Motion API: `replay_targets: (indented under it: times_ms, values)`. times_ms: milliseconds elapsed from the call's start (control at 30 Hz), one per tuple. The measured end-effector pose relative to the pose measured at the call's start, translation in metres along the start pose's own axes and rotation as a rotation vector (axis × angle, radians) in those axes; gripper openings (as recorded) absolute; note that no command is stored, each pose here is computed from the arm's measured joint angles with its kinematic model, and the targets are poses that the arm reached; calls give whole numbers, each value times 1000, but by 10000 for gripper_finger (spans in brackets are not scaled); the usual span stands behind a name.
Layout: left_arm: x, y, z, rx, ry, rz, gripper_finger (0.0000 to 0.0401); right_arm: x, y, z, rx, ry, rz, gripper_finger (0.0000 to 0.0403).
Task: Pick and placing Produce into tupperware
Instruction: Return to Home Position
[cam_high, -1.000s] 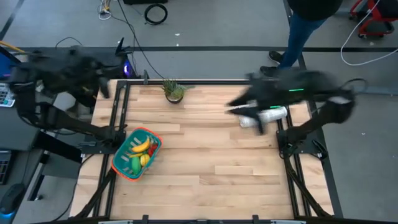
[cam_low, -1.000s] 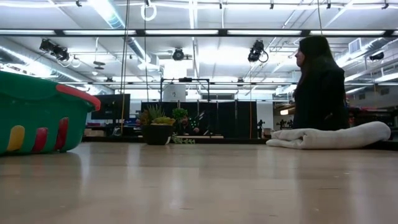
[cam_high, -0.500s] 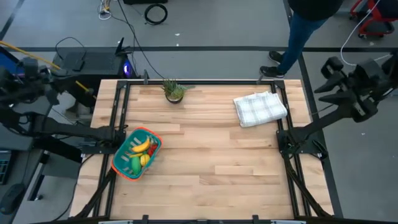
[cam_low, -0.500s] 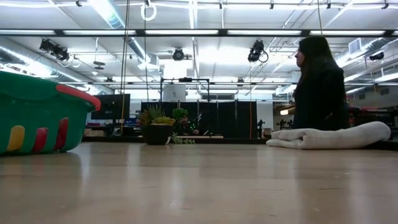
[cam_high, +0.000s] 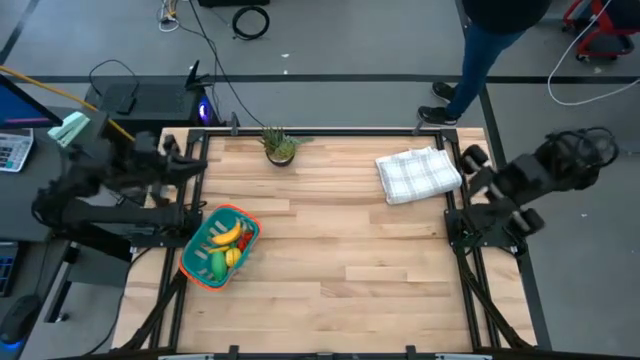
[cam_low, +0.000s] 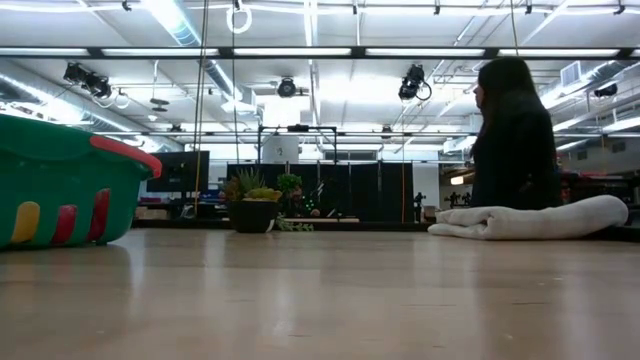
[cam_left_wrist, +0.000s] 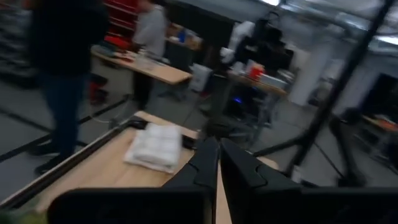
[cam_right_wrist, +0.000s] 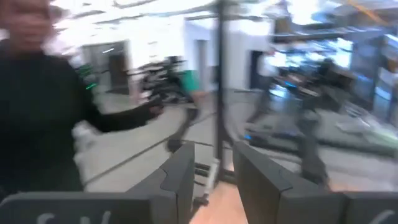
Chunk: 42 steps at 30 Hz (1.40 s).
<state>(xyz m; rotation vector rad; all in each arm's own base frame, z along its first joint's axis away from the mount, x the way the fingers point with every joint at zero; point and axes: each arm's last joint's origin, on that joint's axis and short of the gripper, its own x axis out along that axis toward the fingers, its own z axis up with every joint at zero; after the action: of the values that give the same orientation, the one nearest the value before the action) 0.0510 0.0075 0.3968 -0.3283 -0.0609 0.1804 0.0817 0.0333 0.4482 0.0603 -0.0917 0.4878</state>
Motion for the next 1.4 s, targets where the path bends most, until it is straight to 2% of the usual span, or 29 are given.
replay_targets:
  times_ms: [133, 200, 367, 500, 667, 767, 867, 1000, 1067, 1167, 1400]
  values:
    - [7, 16, -35, -67, -46, 145, 25, -2, -8, -43, 104, 15, -202, 117]
    - [7, 23, -52, -101, -55, 189, 22, -6, -10, -63, 133, -25, -247, 117]
    - [1, 37, -90, -199, -64, 198, 12, -15, -11, -110, 187, -175, -236, 117]
    - [-3, 43, -107, -250, -131, 169, 10, -18, -13, -148, 220, -230, -227, 117]
    - [-3, 46, -115, -214, -223, 126, 18, -16, -18, -179, 313, -181, -267, 117]
    - [2, 47, -121, -169, -231, 124, 19, -12, -20, -195, 349, -140, -253, 117]
    - [10, 50, -131, -172, -252, 115, 13, -10, -24, -213, 383, -132, -273, 117]
    - [21, 56, -153, -208, -267, 95, 7, -9, -29, -240, 401, -204, -288, 117]
    - [26, 59, -163, -255, -287, 74, 6, -11, -30, -251, 394, -256, -277, 117]
    - [31, 63, -177, -290, -316, 55, 12, -10, -30, -249, 402, -248, -277, 117]
    - [35, 69, -195, -274, -296, 67, 25, -10, -30, -246, 357, -234, -260, 117]
